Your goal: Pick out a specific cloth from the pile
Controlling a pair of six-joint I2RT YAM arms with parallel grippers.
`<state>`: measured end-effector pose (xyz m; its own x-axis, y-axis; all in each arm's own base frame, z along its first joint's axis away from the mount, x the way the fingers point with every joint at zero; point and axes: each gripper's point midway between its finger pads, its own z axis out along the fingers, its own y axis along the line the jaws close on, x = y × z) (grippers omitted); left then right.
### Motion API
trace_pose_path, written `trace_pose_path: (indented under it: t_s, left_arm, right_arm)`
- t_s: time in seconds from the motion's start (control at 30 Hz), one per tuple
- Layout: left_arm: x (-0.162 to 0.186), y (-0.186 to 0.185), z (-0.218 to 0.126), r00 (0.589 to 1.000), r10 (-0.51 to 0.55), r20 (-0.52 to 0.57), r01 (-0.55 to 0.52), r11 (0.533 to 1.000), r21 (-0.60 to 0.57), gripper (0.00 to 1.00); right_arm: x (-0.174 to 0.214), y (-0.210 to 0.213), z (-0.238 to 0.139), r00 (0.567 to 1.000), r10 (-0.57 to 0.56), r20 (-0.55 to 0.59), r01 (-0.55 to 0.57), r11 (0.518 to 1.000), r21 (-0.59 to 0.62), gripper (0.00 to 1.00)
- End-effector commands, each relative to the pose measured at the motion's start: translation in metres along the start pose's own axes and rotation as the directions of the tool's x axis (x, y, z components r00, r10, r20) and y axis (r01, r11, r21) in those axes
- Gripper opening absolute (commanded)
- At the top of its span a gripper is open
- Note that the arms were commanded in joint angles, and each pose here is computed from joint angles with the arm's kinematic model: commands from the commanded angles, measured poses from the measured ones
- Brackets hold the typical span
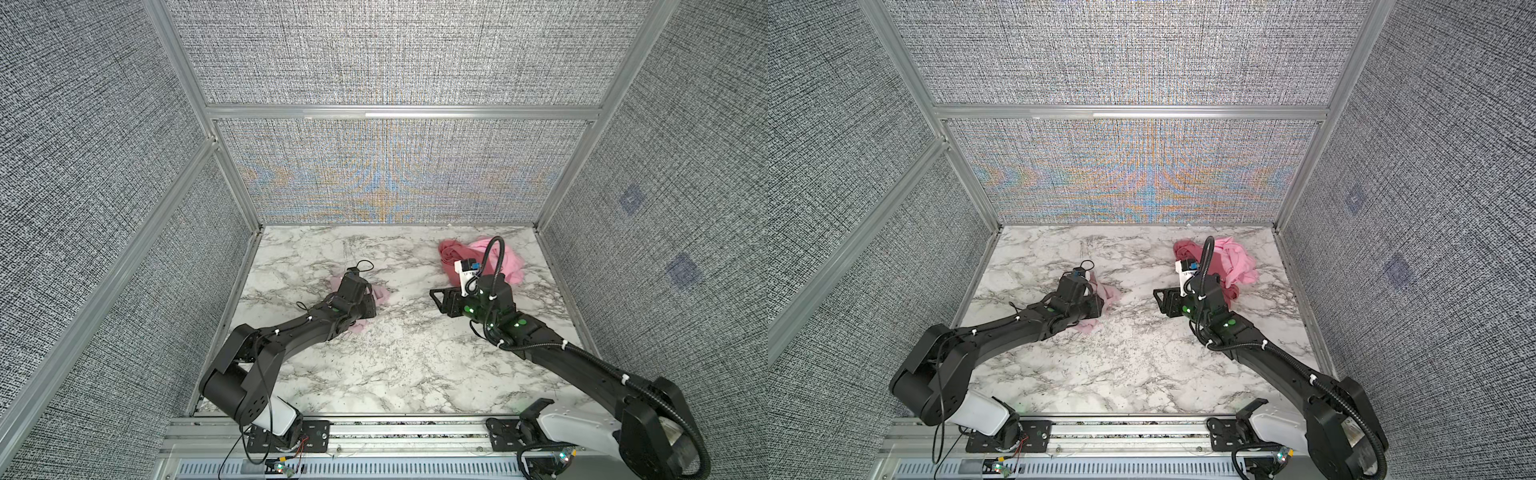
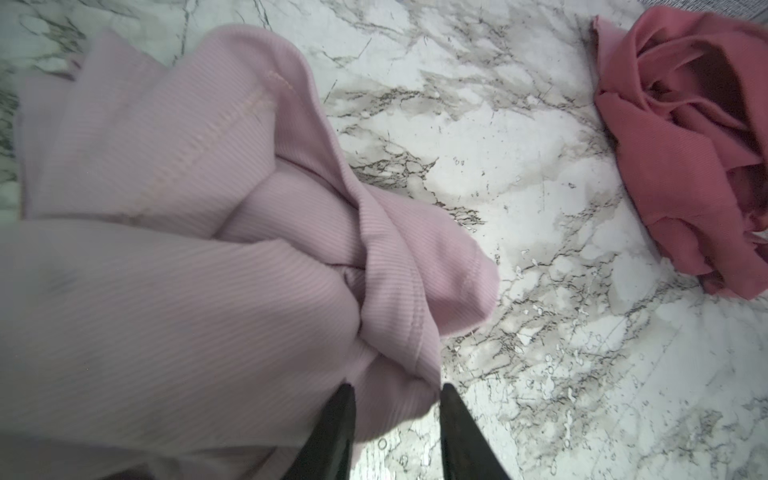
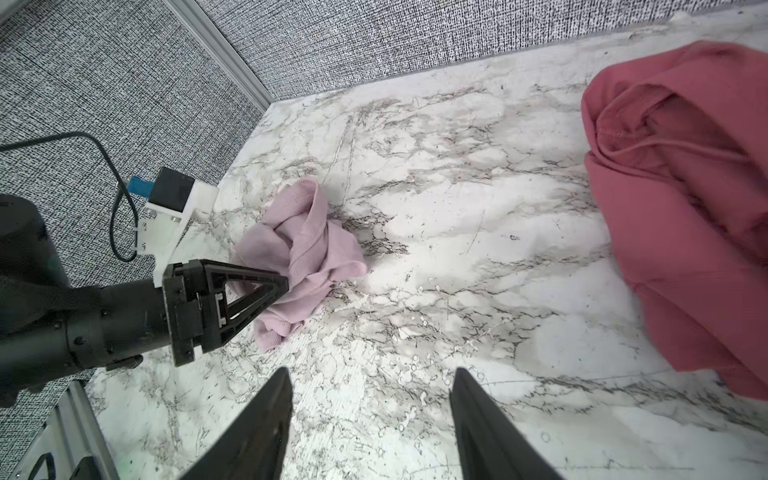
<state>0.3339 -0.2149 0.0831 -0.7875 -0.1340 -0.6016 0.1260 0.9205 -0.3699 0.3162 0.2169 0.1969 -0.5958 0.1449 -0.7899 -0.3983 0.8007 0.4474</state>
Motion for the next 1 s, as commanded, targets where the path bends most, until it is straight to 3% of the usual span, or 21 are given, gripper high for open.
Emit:
trace_pose_path:
  t_s: [0.0,0.27,0.4,0.6,0.8,0.97]
  left_arm:
    - [-0.003,-0.003,-0.012,1.000,-0.024,0.016,0.024,1.000,0.019,0.38]
    - [-0.014,0.000,-0.062,0.996,-0.024,0.088,0.024,1.000,0.009,0.39]
    - [-0.031,-0.007,-0.068,0.989,0.016,0.146,-0.019,1.000,0.020,0.39]
    - [-0.040,-0.011,-0.026,0.993,0.007,0.116,-0.006,1.000,-0.014,0.39]
    - [-0.023,0.022,0.021,1.000,0.000,0.014,0.003,0.982,-0.190,0.38]
    - [-0.013,0.077,0.037,0.994,-0.111,-0.021,0.102,0.962,-0.254,0.37]
  right_arm:
    - [-0.004,0.001,-0.005,1.000,-0.006,0.010,0.006,1.000,0.006,0.62]
    - [-0.017,0.007,-0.013,0.999,-0.028,0.036,0.028,1.000,0.005,0.63]
    - [-0.020,0.006,-0.011,0.998,-0.029,0.048,0.028,1.000,0.007,0.63]
    - [-0.020,0.008,-0.003,0.999,-0.026,0.027,0.026,1.000,0.000,0.63]
    - [-0.018,0.007,0.001,1.000,-0.020,0.018,0.020,1.000,0.001,0.63]
    - [-0.019,0.006,0.005,1.000,-0.022,0.011,0.022,1.000,0.006,0.63]
